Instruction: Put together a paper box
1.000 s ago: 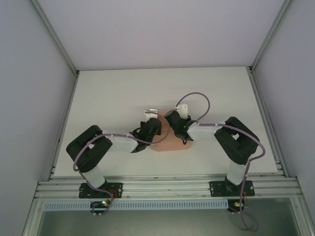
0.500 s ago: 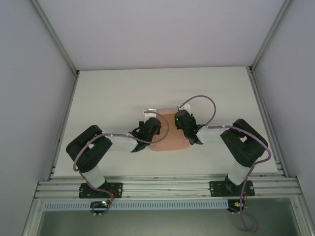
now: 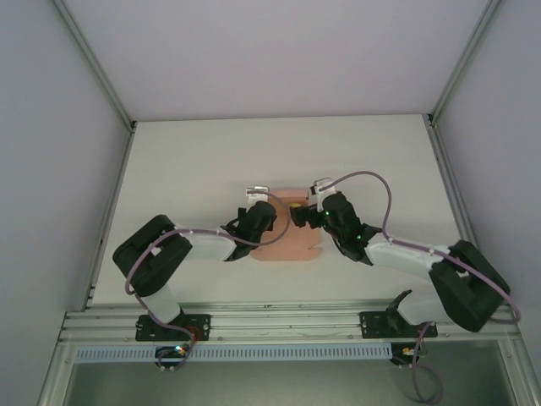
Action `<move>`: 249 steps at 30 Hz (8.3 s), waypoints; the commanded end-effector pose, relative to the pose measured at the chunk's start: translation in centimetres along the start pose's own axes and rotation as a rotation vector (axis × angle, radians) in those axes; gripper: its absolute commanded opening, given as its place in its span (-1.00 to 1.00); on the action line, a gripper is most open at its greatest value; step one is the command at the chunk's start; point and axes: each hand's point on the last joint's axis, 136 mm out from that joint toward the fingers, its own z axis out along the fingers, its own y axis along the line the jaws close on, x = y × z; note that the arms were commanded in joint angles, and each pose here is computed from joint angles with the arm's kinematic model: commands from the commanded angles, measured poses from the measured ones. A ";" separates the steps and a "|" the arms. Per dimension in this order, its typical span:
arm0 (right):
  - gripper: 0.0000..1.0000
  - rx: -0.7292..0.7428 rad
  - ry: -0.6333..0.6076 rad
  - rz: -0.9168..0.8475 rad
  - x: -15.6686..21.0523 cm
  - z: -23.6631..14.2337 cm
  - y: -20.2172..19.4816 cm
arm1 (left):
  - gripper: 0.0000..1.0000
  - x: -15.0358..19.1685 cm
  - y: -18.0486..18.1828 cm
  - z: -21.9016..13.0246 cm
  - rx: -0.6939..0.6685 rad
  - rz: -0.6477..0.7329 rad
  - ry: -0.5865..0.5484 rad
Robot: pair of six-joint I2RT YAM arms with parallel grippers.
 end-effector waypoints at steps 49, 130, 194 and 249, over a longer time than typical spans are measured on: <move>0.99 0.275 0.061 0.265 1.7 -10.3 -11.5 | -0.50 4.1 -2.0 2.2 0.472 1.567 0.793; -0.95 0.217 0.649 0.049 9.2 5.5 3.0 | 1.00 1.3 19.5 -9.5 -0.143 -0.560 0.316; -1.00 -0.712 0.055 0.242 -8.7 -0.7 13.9 | 1.00 -10.2 4.7 -9.1 0.775 -0.372 -0.056; -0.94 0.410 0.530 0.023 8.2 2.1 -1.7 | 1.00 -0.9 18.9 -10.8 -0.171 -0.348 0.235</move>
